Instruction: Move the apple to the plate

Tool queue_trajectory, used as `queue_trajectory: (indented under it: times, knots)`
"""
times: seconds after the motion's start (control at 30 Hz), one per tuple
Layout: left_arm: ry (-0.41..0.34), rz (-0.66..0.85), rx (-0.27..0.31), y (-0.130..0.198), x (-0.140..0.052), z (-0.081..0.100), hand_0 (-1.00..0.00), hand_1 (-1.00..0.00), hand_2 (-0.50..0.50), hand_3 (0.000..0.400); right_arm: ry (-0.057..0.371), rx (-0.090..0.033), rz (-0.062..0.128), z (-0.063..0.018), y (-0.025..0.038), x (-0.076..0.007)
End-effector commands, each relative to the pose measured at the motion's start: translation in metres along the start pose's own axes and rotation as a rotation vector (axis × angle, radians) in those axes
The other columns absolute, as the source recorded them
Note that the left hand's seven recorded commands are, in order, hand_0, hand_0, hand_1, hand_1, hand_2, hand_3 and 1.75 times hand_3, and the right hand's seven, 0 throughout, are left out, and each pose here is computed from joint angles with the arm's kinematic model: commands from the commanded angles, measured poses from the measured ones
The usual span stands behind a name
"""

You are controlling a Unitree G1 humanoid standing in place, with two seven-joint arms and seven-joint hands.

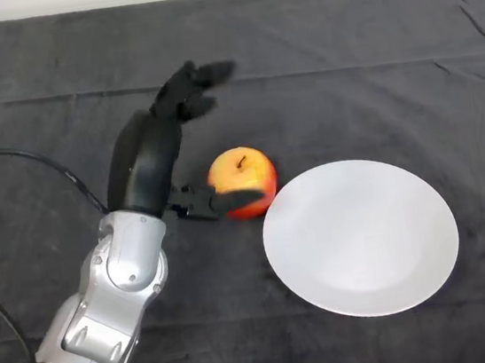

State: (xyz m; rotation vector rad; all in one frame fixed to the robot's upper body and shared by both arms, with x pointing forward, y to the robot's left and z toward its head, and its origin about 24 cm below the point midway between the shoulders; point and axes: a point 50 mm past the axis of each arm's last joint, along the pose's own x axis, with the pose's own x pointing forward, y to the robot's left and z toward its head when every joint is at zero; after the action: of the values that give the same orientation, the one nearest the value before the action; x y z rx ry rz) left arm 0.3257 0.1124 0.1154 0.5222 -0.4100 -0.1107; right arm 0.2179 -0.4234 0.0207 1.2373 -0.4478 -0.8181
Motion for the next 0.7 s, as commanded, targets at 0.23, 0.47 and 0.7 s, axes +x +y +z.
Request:
queue_trajectory:
  times: [0.23, 0.47, 0.7]
  knots:
    - [0.091, -0.024, 0.087, -0.004, -0.004, -0.032, 0.00, 0.00, 0.00, 0.000, -0.020, 0.011, 0.023, -0.0013, 0.0068, 0.0016]
    - [0.137, -0.042, 0.084, -0.018, 0.002, -0.038, 0.00, 0.00, 0.00, 0.000, -0.020, 0.012, 0.023, -0.0012, 0.0068, 0.0016]
    - [0.153, -0.065, 0.072, -0.029, 0.009, -0.037, 0.00, 0.00, 0.00, 0.000, -0.020, 0.013, 0.023, -0.0011, 0.0067, 0.0017]
